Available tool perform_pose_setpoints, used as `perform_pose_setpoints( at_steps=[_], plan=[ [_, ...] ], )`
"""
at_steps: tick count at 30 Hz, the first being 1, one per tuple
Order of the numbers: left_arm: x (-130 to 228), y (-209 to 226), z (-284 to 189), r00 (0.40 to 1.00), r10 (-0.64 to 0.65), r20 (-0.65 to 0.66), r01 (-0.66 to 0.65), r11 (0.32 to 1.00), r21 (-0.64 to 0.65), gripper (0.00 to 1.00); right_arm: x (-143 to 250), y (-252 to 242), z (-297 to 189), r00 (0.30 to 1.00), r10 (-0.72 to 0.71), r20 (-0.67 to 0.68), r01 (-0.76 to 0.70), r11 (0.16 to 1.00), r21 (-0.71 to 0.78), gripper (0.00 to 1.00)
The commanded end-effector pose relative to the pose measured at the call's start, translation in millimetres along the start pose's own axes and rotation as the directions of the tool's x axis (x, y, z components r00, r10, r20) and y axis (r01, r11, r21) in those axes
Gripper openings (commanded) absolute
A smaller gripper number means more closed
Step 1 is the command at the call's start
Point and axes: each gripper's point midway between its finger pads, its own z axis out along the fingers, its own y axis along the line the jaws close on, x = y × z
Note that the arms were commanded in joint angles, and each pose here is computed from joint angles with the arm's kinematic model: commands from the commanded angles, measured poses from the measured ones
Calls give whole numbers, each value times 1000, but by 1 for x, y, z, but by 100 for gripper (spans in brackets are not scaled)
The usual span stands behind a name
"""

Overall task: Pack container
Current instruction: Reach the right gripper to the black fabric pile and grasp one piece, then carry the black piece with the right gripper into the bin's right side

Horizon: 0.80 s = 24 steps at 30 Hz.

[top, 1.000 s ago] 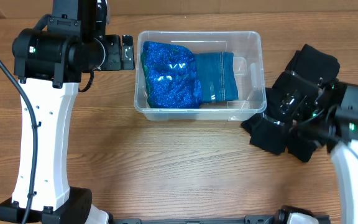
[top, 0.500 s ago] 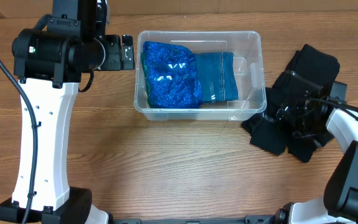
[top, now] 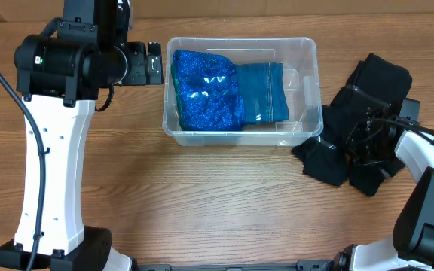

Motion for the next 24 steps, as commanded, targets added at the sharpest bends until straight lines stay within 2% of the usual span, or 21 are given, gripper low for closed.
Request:
perform_pose_setpoints(
  at_steps=[1, 3, 7, 11, 15, 17, 20, 24],
  plan=[
    [-2, -2, -6, 1000, 20, 19, -20, 1000, 3, 100, -12, 47, -48, 994, -67, 84, 77, 989, -129, 13],
    [-2, -2, -6, 1000, 20, 19, -20, 1000, 3, 100, -8, 77, -95, 981, -115, 154, 139, 978, -155, 7],
    [-2, -2, -6, 1000, 20, 19, -20, 1000, 3, 100, 17, 141, -172, 917, -242, 317, 314, 928, -201, 8],
    [-2, -2, -6, 1000, 20, 19, -20, 1000, 3, 100, 38, 193, -190, 868, -301, 394, 426, 859, -283, 9],
    [-2, -2, -6, 1000, 20, 19, -20, 1000, 3, 100, 46, 262, -181, 774, -415, 478, 603, 715, -354, 10],
    [-2, -2, -6, 1000, 20, 19, -20, 1000, 3, 100, 44, 285, -166, 766, -422, 485, 621, 681, -388, 10],
    [-2, -2, -6, 1000, 20, 19, -20, 1000, 3, 100, 25, 288, -124, 795, -409, 448, 582, 723, -373, 10],
    [-2, -2, -6, 1000, 20, 19, -20, 1000, 3, 100, 10, 269, -53, 854, -406, 324, 507, 791, -343, 10]
  ],
)
